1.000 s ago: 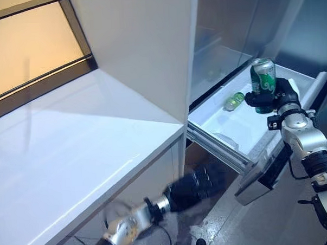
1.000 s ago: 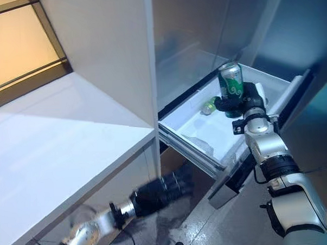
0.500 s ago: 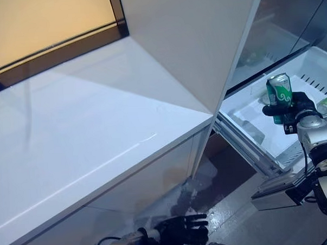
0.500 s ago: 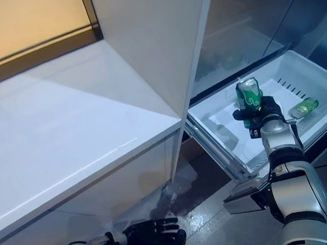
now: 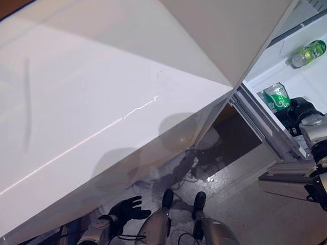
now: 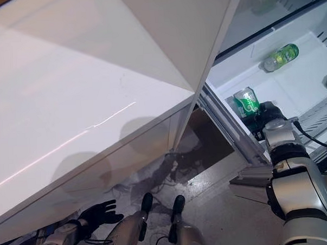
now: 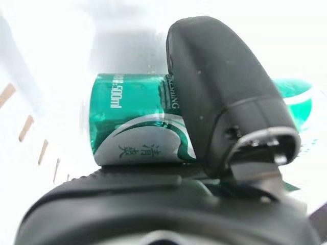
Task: Put drinks into fridge and close the fridge
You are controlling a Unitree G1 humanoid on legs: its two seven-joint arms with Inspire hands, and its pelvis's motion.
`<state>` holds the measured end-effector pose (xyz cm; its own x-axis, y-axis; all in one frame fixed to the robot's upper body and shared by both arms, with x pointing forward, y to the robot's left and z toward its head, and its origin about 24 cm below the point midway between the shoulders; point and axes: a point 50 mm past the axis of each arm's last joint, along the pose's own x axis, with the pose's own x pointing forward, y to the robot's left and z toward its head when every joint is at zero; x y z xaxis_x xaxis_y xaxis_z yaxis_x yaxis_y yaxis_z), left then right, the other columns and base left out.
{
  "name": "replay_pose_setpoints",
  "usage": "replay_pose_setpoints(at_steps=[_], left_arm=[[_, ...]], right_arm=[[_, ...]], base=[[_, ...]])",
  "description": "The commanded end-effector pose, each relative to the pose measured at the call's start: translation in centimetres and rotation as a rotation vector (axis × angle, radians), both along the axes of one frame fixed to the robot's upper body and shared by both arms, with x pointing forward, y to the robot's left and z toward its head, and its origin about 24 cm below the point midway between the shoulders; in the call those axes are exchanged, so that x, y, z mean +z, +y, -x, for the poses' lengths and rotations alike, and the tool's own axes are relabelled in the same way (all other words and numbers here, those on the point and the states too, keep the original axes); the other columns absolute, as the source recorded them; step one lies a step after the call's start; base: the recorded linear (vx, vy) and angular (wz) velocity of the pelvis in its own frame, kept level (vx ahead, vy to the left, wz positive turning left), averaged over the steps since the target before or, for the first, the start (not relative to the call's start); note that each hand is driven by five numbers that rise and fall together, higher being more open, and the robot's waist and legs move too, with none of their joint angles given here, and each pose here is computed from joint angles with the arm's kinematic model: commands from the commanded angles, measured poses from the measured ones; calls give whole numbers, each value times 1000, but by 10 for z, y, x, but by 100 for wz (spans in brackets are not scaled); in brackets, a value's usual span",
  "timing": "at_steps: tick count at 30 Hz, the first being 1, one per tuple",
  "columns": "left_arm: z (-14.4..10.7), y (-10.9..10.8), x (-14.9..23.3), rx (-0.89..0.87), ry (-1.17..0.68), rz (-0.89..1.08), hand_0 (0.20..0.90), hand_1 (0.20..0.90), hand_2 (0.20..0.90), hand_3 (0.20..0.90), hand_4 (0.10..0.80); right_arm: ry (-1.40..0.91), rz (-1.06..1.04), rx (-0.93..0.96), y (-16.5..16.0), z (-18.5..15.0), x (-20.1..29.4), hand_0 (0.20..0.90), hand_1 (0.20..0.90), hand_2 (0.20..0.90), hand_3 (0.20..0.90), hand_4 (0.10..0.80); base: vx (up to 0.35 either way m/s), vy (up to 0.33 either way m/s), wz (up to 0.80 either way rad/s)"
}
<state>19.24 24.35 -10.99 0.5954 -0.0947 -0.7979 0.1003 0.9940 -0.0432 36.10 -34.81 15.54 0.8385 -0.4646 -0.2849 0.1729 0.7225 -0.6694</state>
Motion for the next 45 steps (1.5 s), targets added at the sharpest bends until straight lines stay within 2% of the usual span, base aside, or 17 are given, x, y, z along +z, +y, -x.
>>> replay_pose_setpoints(at_steps=[1,6,7,8,9,14,17,19,25,32,36,41,45], left_arm=[[14,2,-5,26,27,38,900,900,900,900,800],[9,-1,-1,12,-2,74,900,900,900,900,800],[9,-2,0,1,-7,81,900,900,900,900,800],[8,-4,0,-16,-11,85,900,900,900,900,800],[8,-5,0,-27,-14,86,900,900,900,900,800],[7,-6,2,-70,-29,68,900,900,900,900,800],[11,-3,1,-58,-28,41,900,900,900,900,800],[17,2,-1,-33,-20,16,900,900,900,900,800],[40,16,-11,57,30,-31,900,900,900,900,800],[62,18,-22,136,87,-40,900,900,900,900,800],[71,12,-30,142,128,-38,900,900,900,900,800],[82,-1,-38,130,172,-16,900,900,900,900,800],[87,-5,-40,111,198,-13,900,900,900,900,800]], right_arm=[[-82,203,12,-17,1,79,300,300,300,200,100],[25,219,9,-25,6,80,300,300,300,200,100],[44,211,5,-27,7,79,580,580,580,527,427],[62,219,3,-28,8,78,804,804,804,787,687],[64,222,2,-29,8,79,900,900,900,900,800],[22,178,19,-26,6,81,900,900,900,900,800],[-99,235,71,-16,1,97,900,900,900,900,800],[-289,156,183,9,-3,117,900,900,900,900,800],[-598,119,328,29,23,144,900,900,900,900,800],[-878,38,347,31,58,147,900,900,900,900,800],[-1113,29,211,22,77,142,900,900,900,900,800],[-1422,-269,-57,7,99,104,900,900,900,900,800],[-1476,-414,-229,1,103,74,900,900,900,900,800]], base=[[0,0,0],[0,-8,2],[0,0,0],[0,0,0],[0,0,0],[0,0,0],[13,5,-1],[62,21,-13],[41,8,-11],[8,27,-19],[43,30,-23],[76,30,-24],[69,-2,-18]])
